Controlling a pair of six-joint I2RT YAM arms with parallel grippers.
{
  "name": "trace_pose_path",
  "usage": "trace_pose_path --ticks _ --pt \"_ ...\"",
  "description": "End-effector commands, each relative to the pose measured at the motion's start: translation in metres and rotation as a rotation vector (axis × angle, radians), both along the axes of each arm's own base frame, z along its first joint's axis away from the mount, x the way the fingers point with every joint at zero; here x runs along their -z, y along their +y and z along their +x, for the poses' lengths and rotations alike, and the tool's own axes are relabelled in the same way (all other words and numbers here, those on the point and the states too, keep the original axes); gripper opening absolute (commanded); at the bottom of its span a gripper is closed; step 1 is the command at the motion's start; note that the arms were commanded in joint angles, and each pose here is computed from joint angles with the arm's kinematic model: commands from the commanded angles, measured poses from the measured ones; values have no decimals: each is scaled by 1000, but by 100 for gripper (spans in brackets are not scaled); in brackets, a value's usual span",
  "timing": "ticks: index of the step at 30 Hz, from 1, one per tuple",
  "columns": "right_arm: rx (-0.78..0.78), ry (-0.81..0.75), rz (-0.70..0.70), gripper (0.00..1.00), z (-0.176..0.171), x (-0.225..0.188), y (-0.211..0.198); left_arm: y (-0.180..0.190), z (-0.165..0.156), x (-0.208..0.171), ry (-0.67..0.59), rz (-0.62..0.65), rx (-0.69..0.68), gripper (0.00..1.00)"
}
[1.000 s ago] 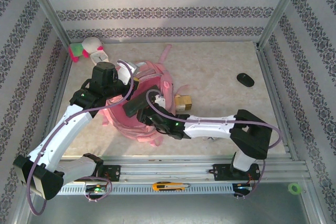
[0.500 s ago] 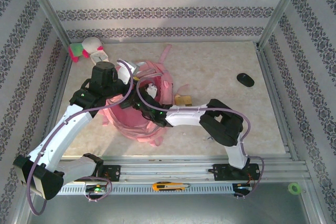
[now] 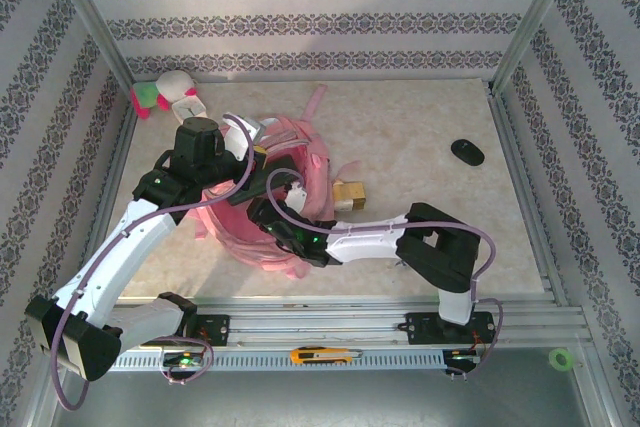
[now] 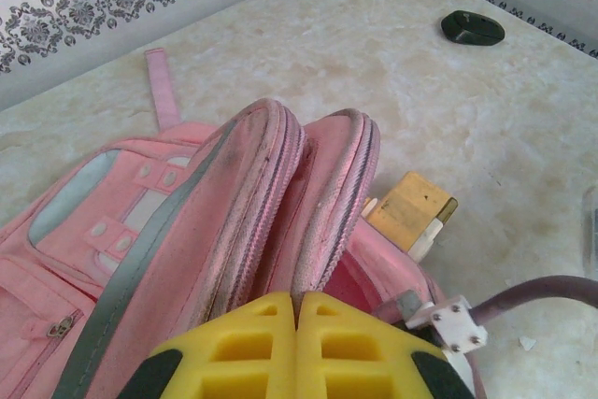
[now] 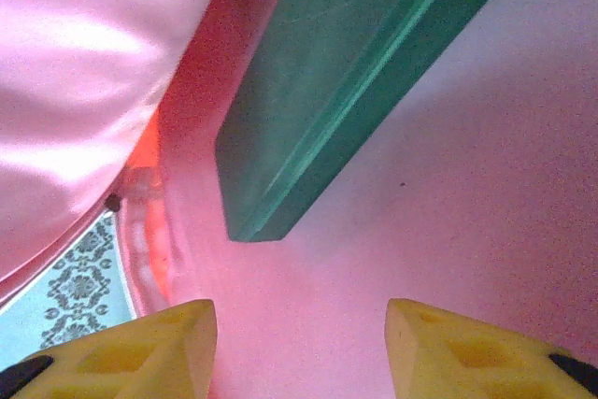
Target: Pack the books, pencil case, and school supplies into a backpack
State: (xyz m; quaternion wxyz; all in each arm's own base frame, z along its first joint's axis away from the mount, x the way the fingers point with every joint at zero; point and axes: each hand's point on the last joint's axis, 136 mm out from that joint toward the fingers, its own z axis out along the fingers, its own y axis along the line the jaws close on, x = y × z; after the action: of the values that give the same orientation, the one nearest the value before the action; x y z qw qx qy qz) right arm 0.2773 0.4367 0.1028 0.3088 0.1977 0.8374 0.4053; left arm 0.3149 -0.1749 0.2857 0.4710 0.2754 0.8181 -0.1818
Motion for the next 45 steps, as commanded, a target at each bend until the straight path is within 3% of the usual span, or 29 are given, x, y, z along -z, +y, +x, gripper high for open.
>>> trace_pose_path --ticks 1,10,15,18,22,29,32,42,45 --pt "70 17 21 50 23 12 3 -9 0 -61 -177 -103 44 0" --pt "89 -81 38 31 94 0 28 -15 -4 -65 -170 -116 85 0" --pt "106 -120 53 30 133 -4 39 -16 -5 -66 -169 -127 91 0" --pt "113 -126 51 30 139 -3 37 -12 -5 -64 -172 -109 75 0" --pt "84 -130 30 38 113 -13 24 -3 -2 -54 -179 -48 34 0" --pt "-19 -95 19 59 19 -26 -19 5 3 -37 -170 -1 4 0" --pt "-70 -72 62 66 -5 -40 -38 6 3 -35 -172 9 7 0" --pt "-61 -201 223 80 -3 -140 -85 9 0 -17 -165 50 41 0" --pt "-73 -210 237 81 -1 -150 -86 6 -1 -13 -154 41 55 0"
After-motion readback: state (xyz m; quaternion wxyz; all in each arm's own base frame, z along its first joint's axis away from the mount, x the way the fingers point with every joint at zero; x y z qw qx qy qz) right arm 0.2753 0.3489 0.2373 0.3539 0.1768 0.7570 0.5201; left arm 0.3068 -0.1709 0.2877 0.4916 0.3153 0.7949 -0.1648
